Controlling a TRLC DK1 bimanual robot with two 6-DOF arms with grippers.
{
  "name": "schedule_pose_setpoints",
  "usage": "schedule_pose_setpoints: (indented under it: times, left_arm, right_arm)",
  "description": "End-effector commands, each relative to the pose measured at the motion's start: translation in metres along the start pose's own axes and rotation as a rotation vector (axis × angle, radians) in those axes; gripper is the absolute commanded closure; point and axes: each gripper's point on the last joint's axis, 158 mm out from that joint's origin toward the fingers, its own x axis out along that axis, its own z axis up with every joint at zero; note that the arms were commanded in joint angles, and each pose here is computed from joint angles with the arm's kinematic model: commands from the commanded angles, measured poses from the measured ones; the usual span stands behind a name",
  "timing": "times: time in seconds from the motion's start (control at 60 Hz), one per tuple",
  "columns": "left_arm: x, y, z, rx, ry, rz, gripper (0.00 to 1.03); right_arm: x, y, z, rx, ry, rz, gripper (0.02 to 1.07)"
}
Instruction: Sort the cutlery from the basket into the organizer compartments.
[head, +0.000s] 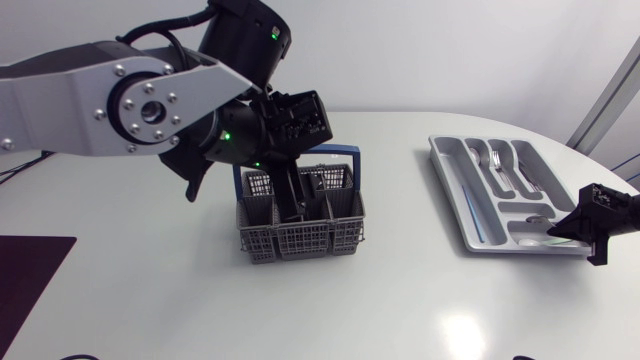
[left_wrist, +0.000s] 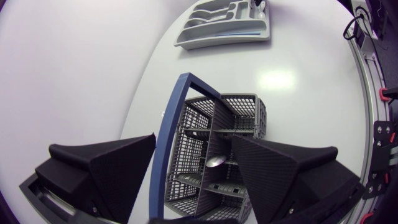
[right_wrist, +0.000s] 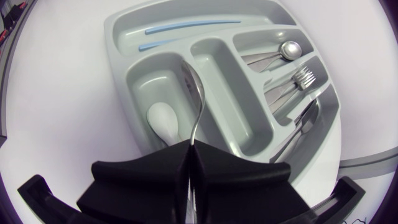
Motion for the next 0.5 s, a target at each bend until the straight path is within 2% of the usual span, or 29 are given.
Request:
schedule_pose_setpoints:
  times: [0.0,0.183,0.433,0.483]
  left_arm:
    - [-0.005,-0.003,-0.001,0.026,-0.002,0.008,0.19]
    - [-0.007,-0.005,0.002,0.037,-0.003,0.013,0.19]
    - [-0.011,-0.007,0.002,0.056,0.003,0.016,0.19]
    - [-0.011,-0.008,0.002,0.06,0.003,0.014,0.19]
  right_arm:
    - [0.006,-0.009,-0.012,-0.039,0.017,-0.006,1.02]
    - [0.012,-0.015,-0.013,-0.059,0.028,0.005,1.02]
    - [0.024,-0.001,-0.011,-0.086,0.051,0.055,1.0]
    - [0.022,-0.001,-0.011,-0.093,0.052,0.042,0.91]
